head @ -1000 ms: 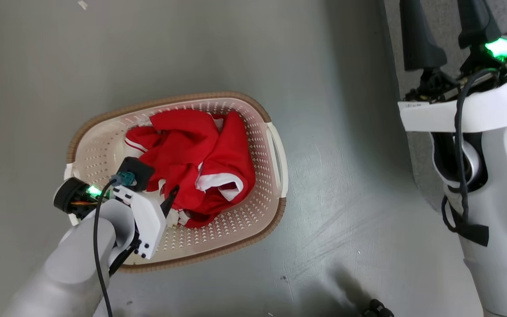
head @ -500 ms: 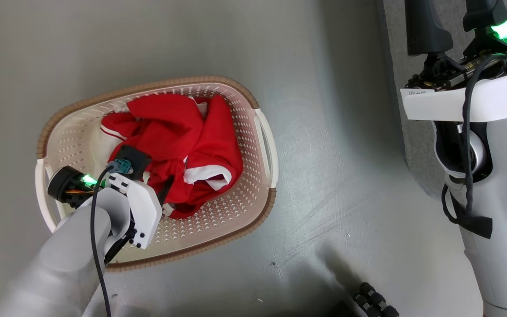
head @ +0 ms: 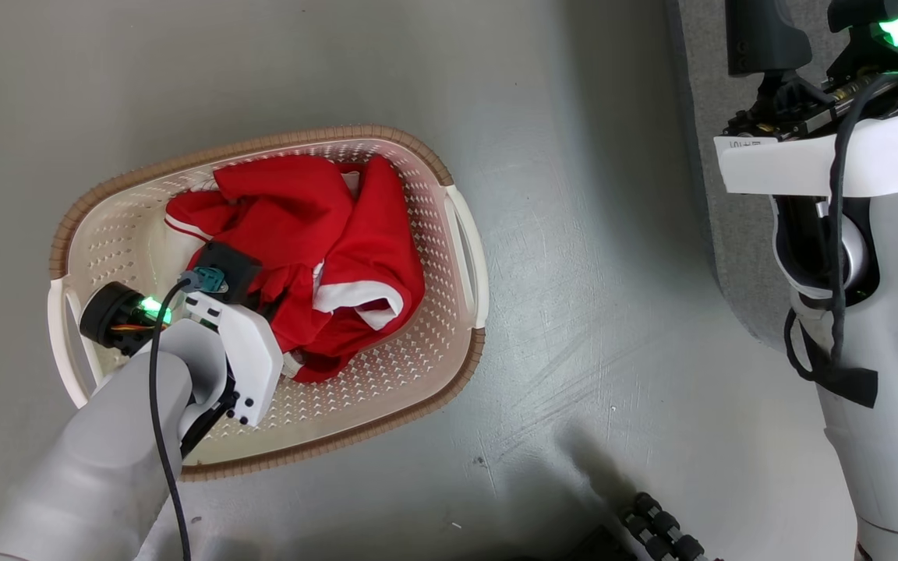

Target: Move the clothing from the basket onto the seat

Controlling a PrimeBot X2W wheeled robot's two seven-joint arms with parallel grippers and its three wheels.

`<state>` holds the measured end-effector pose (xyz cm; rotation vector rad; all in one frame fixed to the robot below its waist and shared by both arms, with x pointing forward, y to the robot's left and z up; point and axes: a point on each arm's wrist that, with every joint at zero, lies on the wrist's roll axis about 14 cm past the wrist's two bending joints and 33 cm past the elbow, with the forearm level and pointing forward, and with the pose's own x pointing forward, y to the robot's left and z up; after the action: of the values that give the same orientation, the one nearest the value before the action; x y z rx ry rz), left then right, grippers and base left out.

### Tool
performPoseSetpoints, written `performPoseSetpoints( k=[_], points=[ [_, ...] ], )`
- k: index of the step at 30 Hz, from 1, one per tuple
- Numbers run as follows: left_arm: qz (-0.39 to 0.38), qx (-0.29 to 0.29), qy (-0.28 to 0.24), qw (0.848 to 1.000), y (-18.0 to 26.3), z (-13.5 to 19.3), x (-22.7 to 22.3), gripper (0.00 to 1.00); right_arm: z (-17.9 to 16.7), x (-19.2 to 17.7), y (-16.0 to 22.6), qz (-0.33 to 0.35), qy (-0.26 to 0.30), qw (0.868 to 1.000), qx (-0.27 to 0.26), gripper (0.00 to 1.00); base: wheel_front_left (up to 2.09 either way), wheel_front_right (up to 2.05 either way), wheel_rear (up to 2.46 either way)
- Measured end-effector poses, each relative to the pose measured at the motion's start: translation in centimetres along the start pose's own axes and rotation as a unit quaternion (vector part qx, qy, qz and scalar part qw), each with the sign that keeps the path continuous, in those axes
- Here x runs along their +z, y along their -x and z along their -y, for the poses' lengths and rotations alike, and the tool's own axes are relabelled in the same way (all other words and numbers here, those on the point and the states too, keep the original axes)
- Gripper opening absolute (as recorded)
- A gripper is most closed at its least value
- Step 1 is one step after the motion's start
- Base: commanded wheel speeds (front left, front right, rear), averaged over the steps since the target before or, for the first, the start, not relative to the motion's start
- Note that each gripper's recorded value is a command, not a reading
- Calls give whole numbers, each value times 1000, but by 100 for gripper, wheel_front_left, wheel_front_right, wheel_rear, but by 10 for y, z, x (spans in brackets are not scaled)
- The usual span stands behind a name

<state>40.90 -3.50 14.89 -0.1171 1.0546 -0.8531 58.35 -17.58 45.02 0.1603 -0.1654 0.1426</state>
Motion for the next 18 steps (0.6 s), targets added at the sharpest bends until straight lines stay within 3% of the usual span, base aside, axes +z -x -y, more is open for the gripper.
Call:
performPoseSetpoints(
  k=[7,18],
  points=[
    [12,7,3,1000,5,-3,5,0,-2,0,-1,-1,-4,1000,1,100,0,0,0],
    [91,32,39,995,24,-16,41,0,-7,11,-4,11,-3,1000,4,100,0,0,0]
  ],
)
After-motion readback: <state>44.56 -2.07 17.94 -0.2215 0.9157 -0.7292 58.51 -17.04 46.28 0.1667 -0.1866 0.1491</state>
